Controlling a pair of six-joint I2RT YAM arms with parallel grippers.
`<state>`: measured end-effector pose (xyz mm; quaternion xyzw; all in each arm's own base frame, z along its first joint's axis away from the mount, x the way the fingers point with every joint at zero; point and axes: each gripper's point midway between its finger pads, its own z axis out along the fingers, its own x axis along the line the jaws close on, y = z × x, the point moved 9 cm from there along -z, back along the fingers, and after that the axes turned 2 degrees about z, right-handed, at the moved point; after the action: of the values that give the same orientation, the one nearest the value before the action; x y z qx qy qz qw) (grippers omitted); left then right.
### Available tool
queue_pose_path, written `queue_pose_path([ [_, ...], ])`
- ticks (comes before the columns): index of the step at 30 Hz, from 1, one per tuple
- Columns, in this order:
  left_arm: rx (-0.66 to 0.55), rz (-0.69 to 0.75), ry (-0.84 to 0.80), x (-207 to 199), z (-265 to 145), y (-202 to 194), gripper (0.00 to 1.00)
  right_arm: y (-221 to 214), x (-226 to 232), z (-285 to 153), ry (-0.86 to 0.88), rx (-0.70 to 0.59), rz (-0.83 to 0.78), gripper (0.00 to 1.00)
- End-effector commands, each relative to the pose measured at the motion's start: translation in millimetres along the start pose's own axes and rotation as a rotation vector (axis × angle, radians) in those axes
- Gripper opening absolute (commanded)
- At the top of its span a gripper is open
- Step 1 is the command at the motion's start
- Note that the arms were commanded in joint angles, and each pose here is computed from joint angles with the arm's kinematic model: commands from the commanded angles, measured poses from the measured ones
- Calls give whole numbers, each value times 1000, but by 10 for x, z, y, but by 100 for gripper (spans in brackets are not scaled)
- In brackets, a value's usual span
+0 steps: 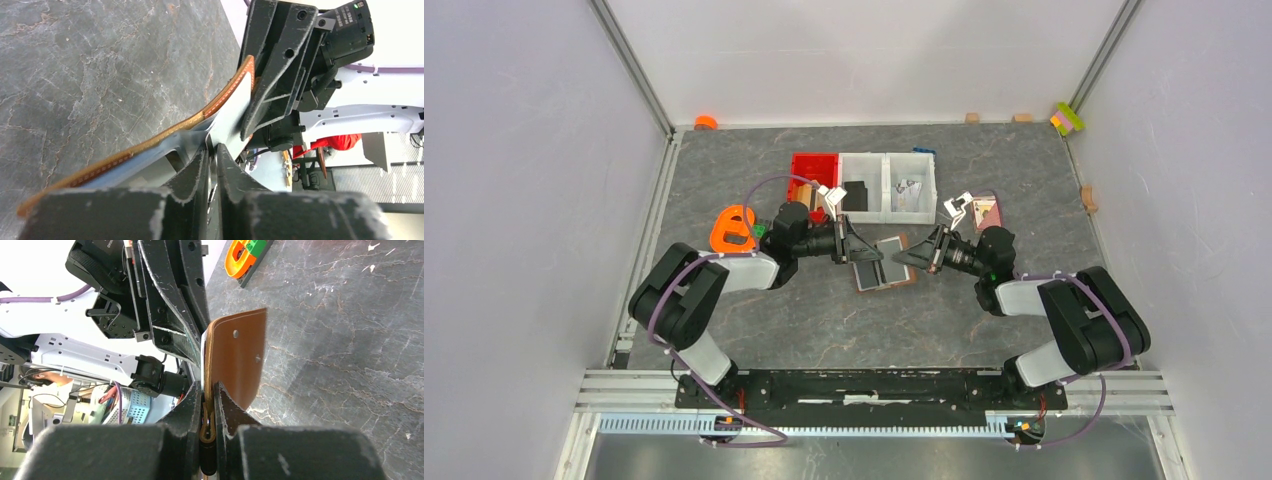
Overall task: Take the credit cards out of the card holder
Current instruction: Remove the credit card from the card holder.
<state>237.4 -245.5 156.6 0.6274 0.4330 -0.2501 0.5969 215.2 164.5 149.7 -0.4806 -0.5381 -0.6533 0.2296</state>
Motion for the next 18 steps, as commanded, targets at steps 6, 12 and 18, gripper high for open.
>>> queue_pose_path([
  [6, -16, 26, -100, -150, -48, 68, 2, 73, -3, -59, 12, -56, -32, 0],
  [12, -19, 7, -92, -108, -63, 73, 2, 89, 5, -154, 38, -113, -5, 0],
  [18, -9, -29, -68, -13, -51, 68, 2, 105, -8, -235, 47, -160, 20, 0],
])
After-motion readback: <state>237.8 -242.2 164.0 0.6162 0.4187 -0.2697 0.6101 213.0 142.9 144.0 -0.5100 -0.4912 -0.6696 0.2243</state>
